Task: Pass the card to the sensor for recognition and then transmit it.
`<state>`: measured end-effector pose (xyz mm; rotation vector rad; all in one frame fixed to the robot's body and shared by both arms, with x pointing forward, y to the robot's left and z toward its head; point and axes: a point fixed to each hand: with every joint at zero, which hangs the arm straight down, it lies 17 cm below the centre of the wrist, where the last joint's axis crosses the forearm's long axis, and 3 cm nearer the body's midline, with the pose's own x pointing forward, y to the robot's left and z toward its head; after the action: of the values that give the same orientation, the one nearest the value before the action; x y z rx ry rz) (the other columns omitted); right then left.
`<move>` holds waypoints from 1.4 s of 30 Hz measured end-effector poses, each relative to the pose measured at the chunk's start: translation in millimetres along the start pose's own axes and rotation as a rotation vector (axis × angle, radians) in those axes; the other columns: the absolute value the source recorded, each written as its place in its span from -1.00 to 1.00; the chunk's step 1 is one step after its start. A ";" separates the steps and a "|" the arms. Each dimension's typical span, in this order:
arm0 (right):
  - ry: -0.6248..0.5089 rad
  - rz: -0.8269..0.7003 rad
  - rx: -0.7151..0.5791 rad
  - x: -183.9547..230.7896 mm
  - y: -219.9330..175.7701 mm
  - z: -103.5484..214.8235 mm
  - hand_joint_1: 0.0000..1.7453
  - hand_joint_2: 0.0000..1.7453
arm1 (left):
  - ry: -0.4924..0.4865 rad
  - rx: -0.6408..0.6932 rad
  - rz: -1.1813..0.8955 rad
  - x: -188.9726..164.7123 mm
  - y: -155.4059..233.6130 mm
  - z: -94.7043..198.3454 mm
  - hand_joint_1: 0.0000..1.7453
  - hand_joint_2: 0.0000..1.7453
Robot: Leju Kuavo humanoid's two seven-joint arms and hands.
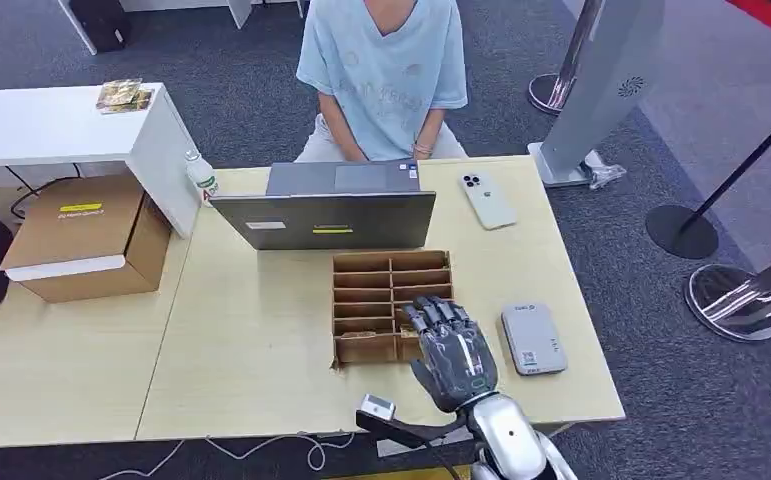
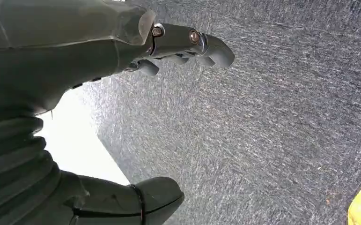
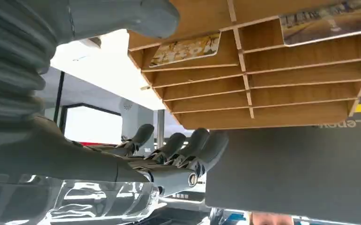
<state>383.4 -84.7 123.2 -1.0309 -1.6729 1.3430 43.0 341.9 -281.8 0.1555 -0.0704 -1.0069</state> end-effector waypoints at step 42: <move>0.087 0.066 0.071 -31.0 33.0 -12.2 -0.24 1.00 | -0.010 0.000 0.009 0.6 0.3 0.0 -1.00 1.00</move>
<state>411.4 -104.1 90.9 -1.0962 -1.5281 1.3704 43.6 341.5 -281.8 0.1502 -0.0804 -0.9987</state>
